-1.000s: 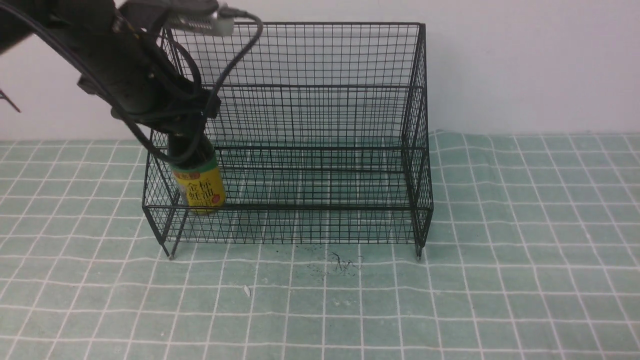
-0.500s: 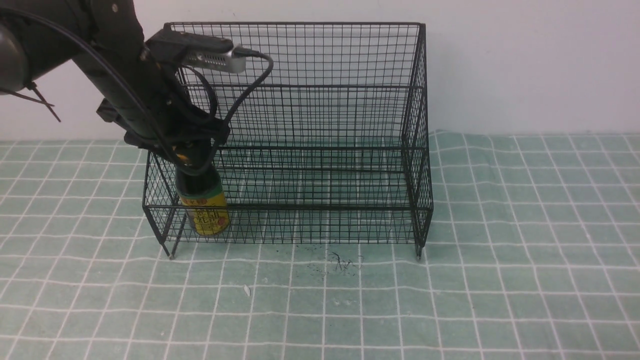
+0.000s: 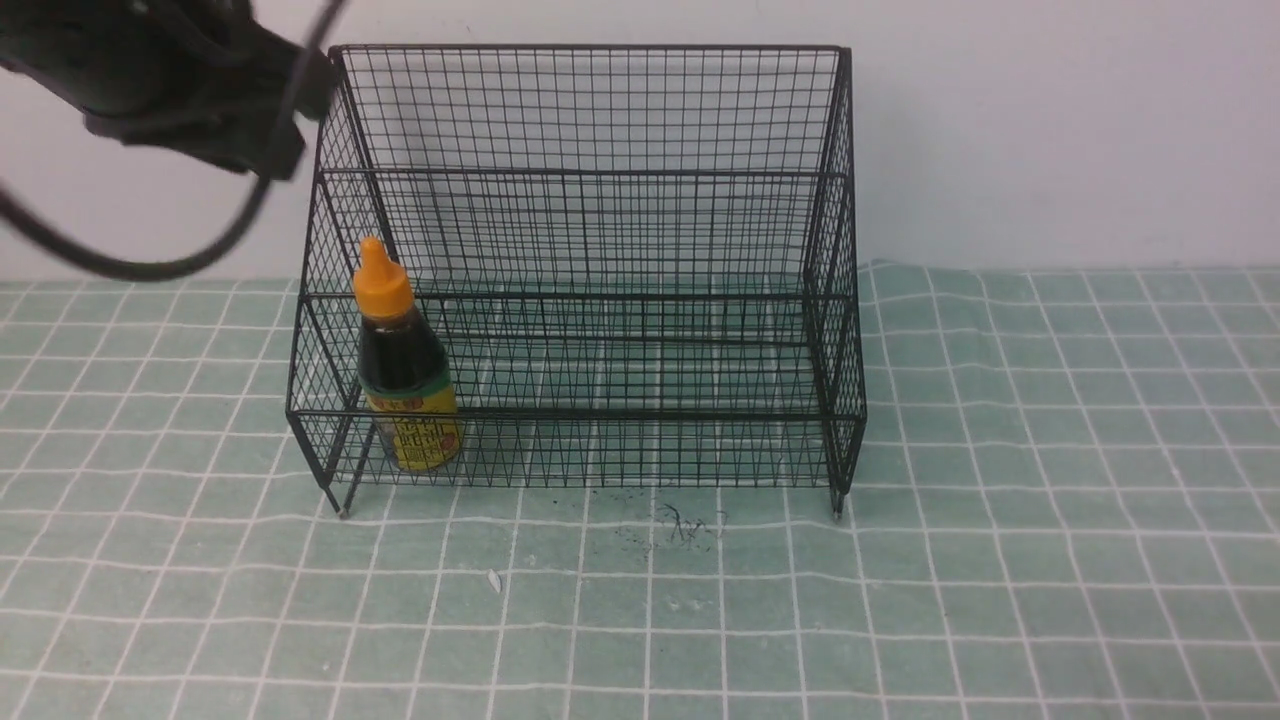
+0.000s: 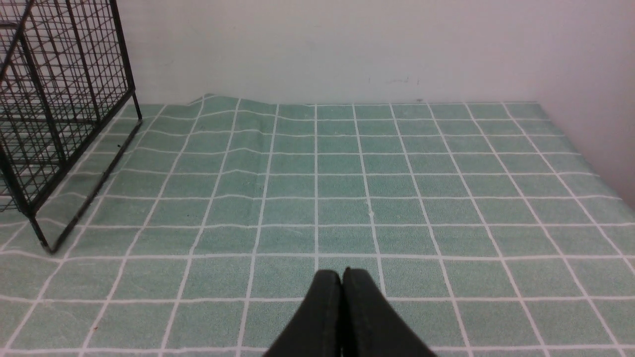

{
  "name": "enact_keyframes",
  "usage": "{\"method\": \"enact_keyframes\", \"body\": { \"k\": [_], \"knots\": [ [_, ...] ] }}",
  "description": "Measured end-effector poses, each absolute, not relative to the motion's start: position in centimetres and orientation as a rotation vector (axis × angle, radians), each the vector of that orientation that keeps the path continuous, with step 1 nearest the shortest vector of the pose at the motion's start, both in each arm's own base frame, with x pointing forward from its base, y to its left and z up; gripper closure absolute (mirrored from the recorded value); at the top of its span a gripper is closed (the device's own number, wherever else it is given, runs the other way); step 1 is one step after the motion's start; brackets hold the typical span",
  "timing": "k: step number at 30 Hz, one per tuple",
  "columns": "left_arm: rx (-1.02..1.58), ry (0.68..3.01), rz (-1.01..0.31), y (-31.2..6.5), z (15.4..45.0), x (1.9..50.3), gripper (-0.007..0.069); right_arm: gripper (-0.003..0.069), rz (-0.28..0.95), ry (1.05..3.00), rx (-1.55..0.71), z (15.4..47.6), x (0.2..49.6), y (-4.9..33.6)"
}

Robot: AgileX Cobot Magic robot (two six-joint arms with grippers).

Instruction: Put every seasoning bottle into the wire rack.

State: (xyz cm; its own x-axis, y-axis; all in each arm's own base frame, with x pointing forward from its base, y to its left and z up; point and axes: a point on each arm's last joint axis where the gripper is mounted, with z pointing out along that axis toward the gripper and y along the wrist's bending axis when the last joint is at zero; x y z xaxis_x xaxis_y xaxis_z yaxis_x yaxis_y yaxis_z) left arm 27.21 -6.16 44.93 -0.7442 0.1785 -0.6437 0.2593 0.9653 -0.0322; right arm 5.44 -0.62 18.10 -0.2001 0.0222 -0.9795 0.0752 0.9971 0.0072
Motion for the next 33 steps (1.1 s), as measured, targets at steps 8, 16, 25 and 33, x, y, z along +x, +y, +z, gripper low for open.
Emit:
{"method": "enact_keyframes", "body": {
  "k": [8, 16, 25, 33],
  "knots": [
    [0.208, 2.006, -0.209, -3.5, 50.4, 14.6, 0.0631, 0.0673, -0.048, 1.772, 0.072, 18.1, 5.4, -0.6],
    [0.114, 1.761, -0.269, -2.2, 45.1, 8.5, 0.0631, 0.0673, -0.048, 1.772, 0.072, 18.1, 5.4, -0.6],
    [0.111, 1.776, -0.281, -1.6, 39.1, 5.2, 0.0631, 0.0673, -0.048, 1.772, 0.072, 18.1, 5.4, -0.6],
    [0.136, 1.802, -0.231, -1.5, 36.9, 5.6, 0.0631, 0.0673, -0.048, 1.772, 0.072, 18.1, 5.4, -0.6]
  ]
}}
